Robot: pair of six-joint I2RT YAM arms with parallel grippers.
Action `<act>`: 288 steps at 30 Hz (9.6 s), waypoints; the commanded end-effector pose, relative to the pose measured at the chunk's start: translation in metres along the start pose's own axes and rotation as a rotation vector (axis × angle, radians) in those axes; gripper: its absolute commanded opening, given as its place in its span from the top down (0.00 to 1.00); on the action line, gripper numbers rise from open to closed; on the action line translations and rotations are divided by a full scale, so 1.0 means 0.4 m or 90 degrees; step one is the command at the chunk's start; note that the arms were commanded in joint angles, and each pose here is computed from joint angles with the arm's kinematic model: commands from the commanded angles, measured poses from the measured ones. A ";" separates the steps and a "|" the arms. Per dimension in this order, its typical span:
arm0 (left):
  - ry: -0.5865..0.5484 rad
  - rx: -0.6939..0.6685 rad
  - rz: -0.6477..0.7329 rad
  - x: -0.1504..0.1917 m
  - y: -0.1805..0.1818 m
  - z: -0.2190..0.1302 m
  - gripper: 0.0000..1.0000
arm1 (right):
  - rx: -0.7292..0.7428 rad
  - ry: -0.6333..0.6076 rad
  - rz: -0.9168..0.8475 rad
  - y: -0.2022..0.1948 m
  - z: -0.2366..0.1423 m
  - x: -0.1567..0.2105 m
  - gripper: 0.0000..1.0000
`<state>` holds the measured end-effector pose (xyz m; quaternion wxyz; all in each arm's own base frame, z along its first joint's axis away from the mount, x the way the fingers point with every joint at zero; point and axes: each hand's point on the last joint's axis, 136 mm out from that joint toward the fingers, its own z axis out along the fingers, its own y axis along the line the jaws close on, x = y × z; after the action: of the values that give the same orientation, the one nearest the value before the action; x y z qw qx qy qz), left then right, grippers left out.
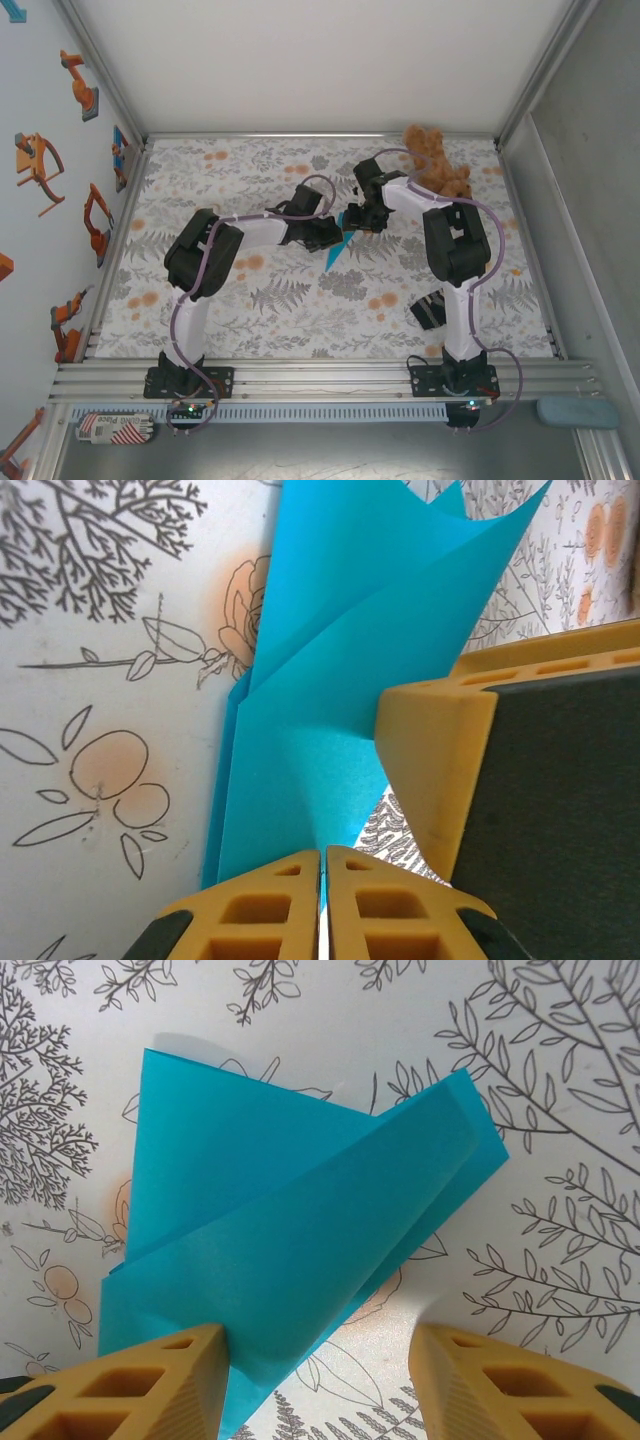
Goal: Fold a paper plane with a square sheet of paper (pick it up from the middle)
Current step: Fold the wing for the fifth time at the center of the table, then turn over a paper plane at the center of the table.
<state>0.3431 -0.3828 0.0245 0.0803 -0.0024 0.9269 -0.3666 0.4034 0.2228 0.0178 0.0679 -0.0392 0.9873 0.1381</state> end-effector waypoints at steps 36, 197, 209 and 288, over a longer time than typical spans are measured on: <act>0.060 -0.150 -0.059 0.070 0.157 0.037 0.96 | -0.276 -0.067 -0.042 0.107 -0.086 0.014 1.00; -0.277 -0.128 -0.177 -0.016 0.308 -0.497 0.11 | -0.438 -0.099 -0.016 0.397 -0.047 0.036 1.00; -0.209 -0.080 -0.157 -0.028 0.260 -0.402 0.22 | -0.406 -0.084 0.059 0.303 0.018 0.035 0.96; -0.163 0.010 -0.125 -0.099 0.202 -0.260 1.00 | -0.204 -0.154 -0.061 0.224 -0.111 0.099 0.55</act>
<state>0.3676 -0.2433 0.0467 0.1638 -0.1446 0.9049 -0.3653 0.3706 0.2861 0.0881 0.2057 -0.0260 0.9196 0.3337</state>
